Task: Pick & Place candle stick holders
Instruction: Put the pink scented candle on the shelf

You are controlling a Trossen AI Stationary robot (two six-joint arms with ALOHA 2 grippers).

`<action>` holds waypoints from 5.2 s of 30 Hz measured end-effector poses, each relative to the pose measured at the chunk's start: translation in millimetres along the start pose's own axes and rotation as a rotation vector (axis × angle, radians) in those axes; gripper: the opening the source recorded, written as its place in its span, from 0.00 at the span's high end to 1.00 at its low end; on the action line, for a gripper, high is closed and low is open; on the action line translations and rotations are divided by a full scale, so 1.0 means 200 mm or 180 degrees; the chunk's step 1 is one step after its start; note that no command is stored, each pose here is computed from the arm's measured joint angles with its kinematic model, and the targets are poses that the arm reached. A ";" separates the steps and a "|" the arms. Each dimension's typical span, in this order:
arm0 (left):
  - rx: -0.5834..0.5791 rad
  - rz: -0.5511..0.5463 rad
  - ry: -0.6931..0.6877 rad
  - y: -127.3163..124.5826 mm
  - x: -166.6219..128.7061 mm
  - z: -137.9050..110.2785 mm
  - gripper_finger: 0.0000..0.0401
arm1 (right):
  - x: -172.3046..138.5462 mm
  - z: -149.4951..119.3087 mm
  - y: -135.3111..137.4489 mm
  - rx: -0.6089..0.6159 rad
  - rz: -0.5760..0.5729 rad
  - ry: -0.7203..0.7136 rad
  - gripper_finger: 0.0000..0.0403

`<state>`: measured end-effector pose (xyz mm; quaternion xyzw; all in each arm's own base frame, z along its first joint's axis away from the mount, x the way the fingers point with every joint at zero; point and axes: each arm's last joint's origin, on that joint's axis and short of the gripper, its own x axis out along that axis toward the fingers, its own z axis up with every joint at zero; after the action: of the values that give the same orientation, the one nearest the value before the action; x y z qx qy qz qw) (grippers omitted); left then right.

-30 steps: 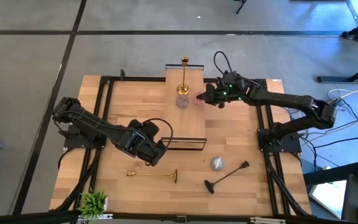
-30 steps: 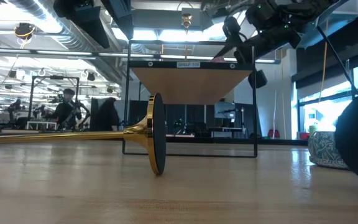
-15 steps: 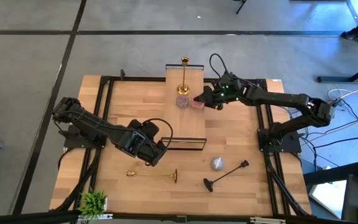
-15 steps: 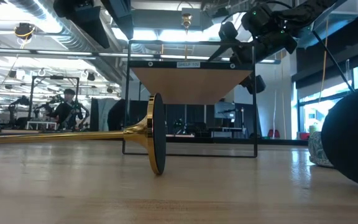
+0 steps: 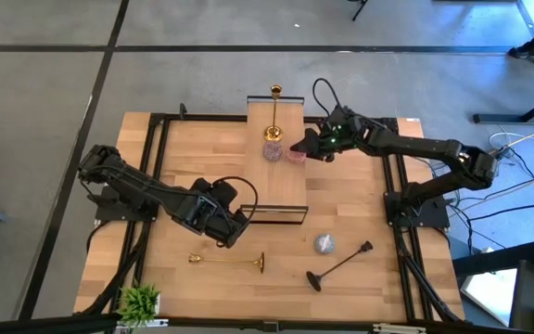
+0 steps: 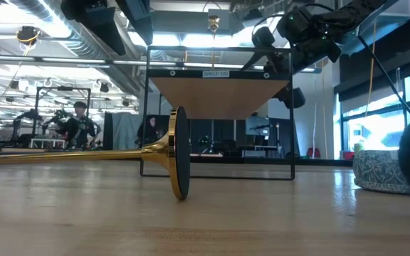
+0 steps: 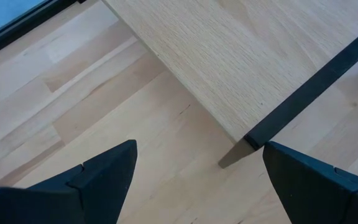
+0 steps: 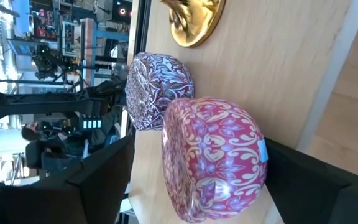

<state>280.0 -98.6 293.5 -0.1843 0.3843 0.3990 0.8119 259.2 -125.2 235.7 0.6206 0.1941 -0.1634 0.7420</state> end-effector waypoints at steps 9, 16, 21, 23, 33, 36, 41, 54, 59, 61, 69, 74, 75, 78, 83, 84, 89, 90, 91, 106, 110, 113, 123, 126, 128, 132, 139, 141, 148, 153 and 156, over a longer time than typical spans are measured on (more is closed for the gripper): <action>0.0001 0.0016 -0.0045 0.00 0.00 0.00 0.14 | -0.01 0.02 -0.01 0.0045 0.0011 0.0086 0.17; 0.0002 0.0016 -0.0046 0.00 0.00 0.00 0.14 | -0.03 0.04 -0.03 0.0029 0.0055 0.0203 0.17; 0.0004 0.0016 -0.0046 0.00 0.00 0.00 0.14 | -0.04 0.05 -0.04 -0.0002 0.0071 0.0280 0.17; 0.0011 0.0016 -0.0046 0.00 0.00 0.00 0.14 | -0.04 0.06 -0.05 0.0009 0.0076 0.0285 0.17; 0.0010 0.0016 -0.0047 0.00 0.00 0.00 0.14 | -0.06 0.08 -0.06 -0.0034 0.0097 0.0324 0.17; 0.0010 0.0017 -0.0048 0.00 0.00 0.00 0.14 | -0.06 0.08 -0.07 -0.0047 0.0105 0.0328 0.17; 0.0011 0.0017 -0.0048 0.00 0.00 0.00 0.14 | -0.07 0.10 -0.09 -0.0030 0.0045 0.0350 0.17; 0.0036 0.0019 -0.0048 0.00 0.00 0.00 0.16 | -0.13 0.12 -0.13 -0.0067 -0.0104 0.0325 0.17; 0.0072 0.0021 -0.0047 0.00 0.00 0.00 0.16 | -0.16 0.13 -0.09 -0.0132 0.0067 0.0198 0.17; 0.0089 0.0021 -0.0047 0.00 0.00 0.00 0.16 | -0.17 0.13 -0.08 -0.0121 0.0083 0.0189 0.17; 0.0092 0.0028 -0.0061 0.00 0.00 0.00 0.16 | -0.20 0.13 -0.06 -0.0149 0.0144 0.0138 0.17; 0.0079 0.0021 -0.0057 0.00 0.00 0.00 0.16 | -0.31 0.13 -0.02 -0.0132 0.0303 0.0034 0.17; 0.0079 0.0019 -0.0056 0.00 0.00 0.00 0.16 | -0.33 0.12 -0.01 -0.0152 0.0355 0.0058 0.17; 0.0084 0.0013 -0.0056 0.00 0.00 0.00 0.16 | -0.39 0.10 0.01 -0.0242 0.0482 0.0184 0.17; 0.0096 0.0018 -0.0072 0.00 -0.01 0.00 0.16 | -0.45 0.05 -0.01 -0.0235 0.0423 0.0416 0.17; 0.0100 0.0021 -0.0080 0.00 -0.01 0.00 0.16 | -0.45 0.03 -0.02 -0.0170 0.0305 0.0436 0.18; 0.0103 0.0027 -0.0099 0.00 -0.01 0.00 0.16 | -0.46 0.00 -0.10 -0.0057 -0.0359 0.0315 0.35; 0.0103 0.0027 -0.0098 0.00 -0.01 0.00 0.16 | -0.46 0.00 -0.10 -0.0066 -0.0379 0.0291 0.41; 0.0104 0.0027 -0.0098 0.00 -0.01 0.00 0.16 | -0.46 0.00 -0.10 -0.0080 -0.0367 0.0275 0.47; 0.0084 0.0026 -0.0095 0.00 0.00 0.00 0.16 | -0.37 -0.02 -0.07 -0.0149 -0.0278 0.0420 0.99; 0.0081 0.0025 -0.0094 0.00 0.00 0.00 0.16 | -0.33 -0.01 -0.06 -0.0155 -0.0260 0.0434 0.99; 0.0081 0.0025 -0.0094 0.00 0.00 0.00 0.16 | -0.30 0.00 -0.05 -0.0156 -0.0197 0.0357 1.00; 0.0076 0.0014 -0.0063 0.00 0.00 0.00 0.16 | -0.20 0.00 -0.06 -0.0112 -0.0214 0.0421 1.00; 0.0076 0.0014 -0.0063 0.00 0.00 0.00 0.16 | -0.17 0.00 -0.06 -0.0138 -0.0178 0.0438 1.00; 0.0077 0.0014 -0.0063 0.00 0.00 0.00 0.16 | -0.15 0.00 -0.05 -0.0138 -0.0127 0.0432 1.00; 0.0077 0.0015 -0.0063 0.00 0.00 0.00 0.16 | -0.13 0.00 -0.03 -0.0163 -0.0032 0.0416 1.00; 0.0079 0.0010 -0.0046 0.00 0.00 0.00 0.16 | -0.12 0.00 -0.03 -0.0143 -0.0030 0.0401 1.00; 0.0100 0.0008 -0.0043 0.00 0.00 -0.01 0.16 | -0.12 0.00 -0.03 -0.0143 -0.0031 0.0401 1.00; 0.0107 0.0016 -0.0041 0.00 0.00 0.00 0.16 | -0.13 0.00 -0.03 -0.0117 -0.0046 0.0412 1.00; 0.0104 0.0017 -0.0041 0.00 0.00 0.00 0.16 | -0.13 0.00 -0.05 -0.0052 -0.0148 0.0405 1.00; 0.0095 0.0017 -0.0041 0.00 0.00 0.00 0.16 | -0.14 0.02 -0.06 -0.0036 -0.0182 0.0298 1.00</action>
<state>279.4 -99.6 293.5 -0.1686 0.3854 0.3966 0.8160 229.9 -131.5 240.2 0.6176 0.2471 -0.1543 0.7306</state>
